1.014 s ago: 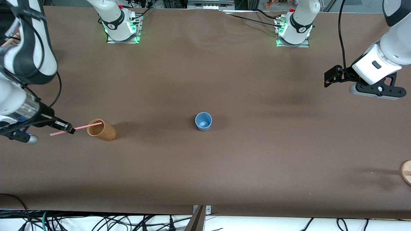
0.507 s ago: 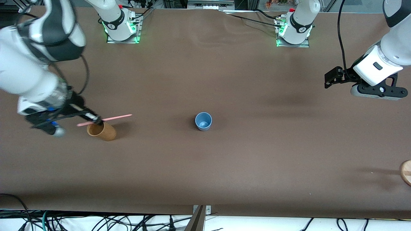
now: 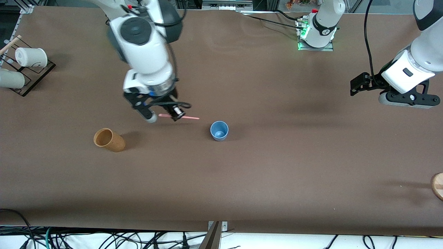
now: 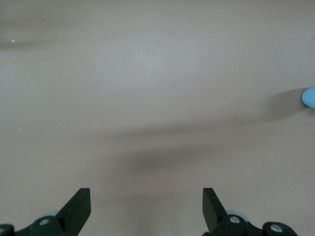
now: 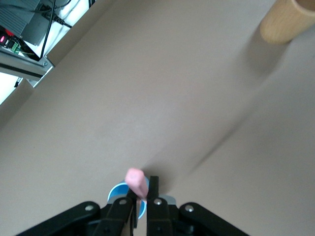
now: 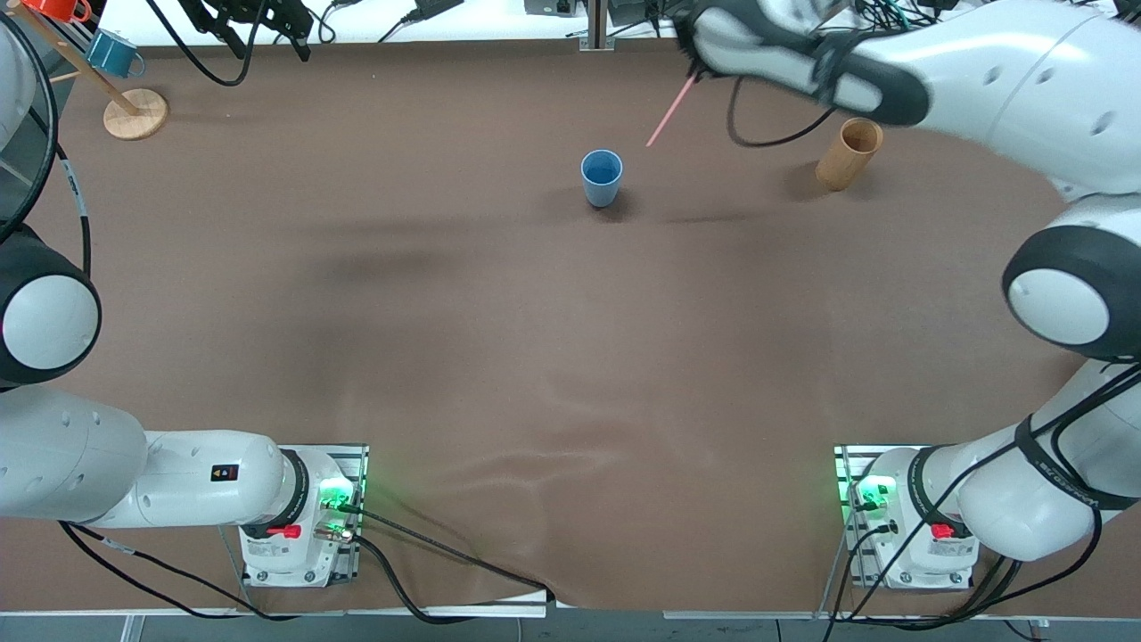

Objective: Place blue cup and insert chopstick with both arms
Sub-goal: 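Lower the chopstick into the blue cup and open the right gripper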

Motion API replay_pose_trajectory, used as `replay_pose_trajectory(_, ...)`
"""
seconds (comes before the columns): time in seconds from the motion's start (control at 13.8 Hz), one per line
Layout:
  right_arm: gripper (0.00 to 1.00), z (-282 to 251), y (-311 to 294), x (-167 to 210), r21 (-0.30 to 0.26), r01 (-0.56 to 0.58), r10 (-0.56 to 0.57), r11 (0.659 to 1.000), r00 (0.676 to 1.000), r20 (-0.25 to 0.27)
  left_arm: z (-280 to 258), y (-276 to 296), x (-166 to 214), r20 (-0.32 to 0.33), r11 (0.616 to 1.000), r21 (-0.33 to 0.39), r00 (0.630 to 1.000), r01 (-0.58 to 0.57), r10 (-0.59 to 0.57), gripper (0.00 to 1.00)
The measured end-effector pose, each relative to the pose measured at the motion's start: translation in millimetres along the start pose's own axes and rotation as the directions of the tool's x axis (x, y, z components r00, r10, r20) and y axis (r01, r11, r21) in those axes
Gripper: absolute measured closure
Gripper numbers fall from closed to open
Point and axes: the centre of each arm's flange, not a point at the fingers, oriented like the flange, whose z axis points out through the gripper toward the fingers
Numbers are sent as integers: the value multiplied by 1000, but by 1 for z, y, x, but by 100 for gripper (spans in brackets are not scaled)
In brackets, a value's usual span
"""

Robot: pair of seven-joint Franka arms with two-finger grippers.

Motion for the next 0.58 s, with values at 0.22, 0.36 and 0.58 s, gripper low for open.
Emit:
replay_pose_trajectory(0.22, 92, 31, -15, -52, 16, -60, 61, 998, 994, -87, 1, 0, 0, 1, 1000, 0, 1000, 0, 0, 0)
replay_pose_trajectory(0.36, 92, 49, -19, -71, 25, -75, 78, 997, 989, -126, 1, 0, 1, 3, 1000, 0, 1000, -1, 1, 0)
replay_pose_trajectory(0.58, 92, 67, -21, -88, 22, -76, 79, 997, 983, -167, 2, 0, 1, 4, 1000, 0, 1000, -1, 1, 0)
